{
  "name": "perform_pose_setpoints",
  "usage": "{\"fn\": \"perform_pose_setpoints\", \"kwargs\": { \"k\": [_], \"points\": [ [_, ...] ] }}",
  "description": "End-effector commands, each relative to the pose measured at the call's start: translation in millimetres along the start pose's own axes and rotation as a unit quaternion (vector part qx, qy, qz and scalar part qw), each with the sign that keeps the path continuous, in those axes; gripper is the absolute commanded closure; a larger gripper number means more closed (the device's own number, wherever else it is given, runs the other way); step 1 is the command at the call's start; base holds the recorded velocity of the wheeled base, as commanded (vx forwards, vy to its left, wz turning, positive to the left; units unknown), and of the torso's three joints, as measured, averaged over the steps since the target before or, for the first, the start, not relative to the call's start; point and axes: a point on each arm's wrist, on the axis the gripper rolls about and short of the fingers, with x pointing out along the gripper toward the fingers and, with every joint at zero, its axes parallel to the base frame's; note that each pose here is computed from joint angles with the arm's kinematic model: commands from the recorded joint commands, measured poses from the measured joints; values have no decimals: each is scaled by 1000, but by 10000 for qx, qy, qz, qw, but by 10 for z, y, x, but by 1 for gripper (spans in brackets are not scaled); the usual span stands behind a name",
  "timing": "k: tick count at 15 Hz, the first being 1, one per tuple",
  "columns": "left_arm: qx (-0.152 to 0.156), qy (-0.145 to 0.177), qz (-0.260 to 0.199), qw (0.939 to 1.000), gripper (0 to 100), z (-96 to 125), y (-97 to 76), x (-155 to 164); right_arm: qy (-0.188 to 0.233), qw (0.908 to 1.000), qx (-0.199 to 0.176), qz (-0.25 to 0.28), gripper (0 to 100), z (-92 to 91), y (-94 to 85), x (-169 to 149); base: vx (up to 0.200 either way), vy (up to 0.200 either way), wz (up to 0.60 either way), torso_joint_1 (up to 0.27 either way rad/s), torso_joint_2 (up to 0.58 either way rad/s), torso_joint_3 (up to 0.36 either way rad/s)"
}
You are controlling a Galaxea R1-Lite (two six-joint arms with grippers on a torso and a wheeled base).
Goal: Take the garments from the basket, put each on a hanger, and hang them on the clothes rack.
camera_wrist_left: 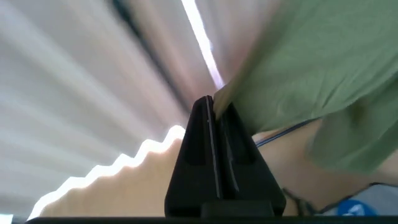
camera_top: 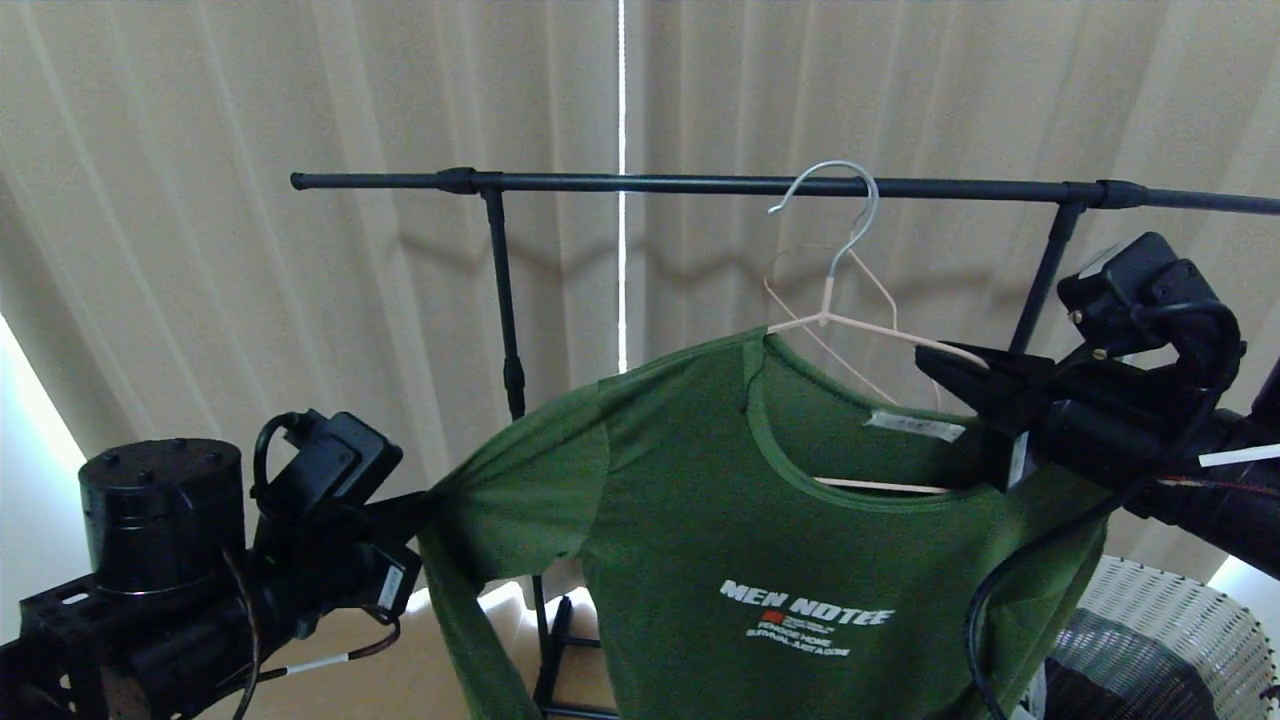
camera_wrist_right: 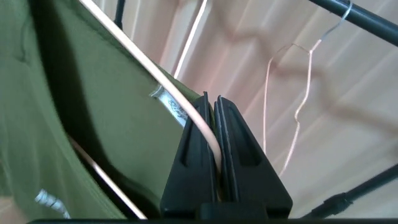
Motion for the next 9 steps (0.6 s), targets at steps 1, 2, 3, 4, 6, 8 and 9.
{"fn": "perform_pose_setpoints", "kwargs": {
  "k": [1, 2, 3, 4, 6, 8, 9],
  "points": [
    [29, 126, 334, 9994, 100, -93, 147, -89, 93, 9998, 15, -194, 100, -42, -92, 13, 0, 0, 0, 0, 0, 0],
    [56, 121, 381, 9992, 100, -94, 170, -99, 111, 9997, 18, -229, 100, -50, -108, 16, 0, 0, 0, 0, 0, 0],
    [56, 111, 377, 9992, 100, -92, 171, -102, 111, 9997, 18, -229, 100, -50, -108, 16, 0, 0, 0, 0, 0, 0],
    [59, 104, 380, 9992, 100, -85, 171, -97, 118, 9997, 18, -227, 100, -53, -107, 20, 0, 0, 0, 0, 0, 0],
    [79, 58, 345, 9994, 100, -64, 154, -92, 111, 9997, 18, -229, 100, -50, -108, 16, 0, 0, 0, 0, 0, 0],
    [102, -16, 303, 9995, 100, -40, 134, -115, 101, 9997, 18, -224, 100, -47, -109, 13, 0, 0, 0, 0, 0, 0],
    [105, -62, 290, 9995, 100, -28, 123, -138, 101, 9997, 18, -224, 100, -47, -109, 13, 0, 0, 0, 0, 0, 0]
  ]
}}
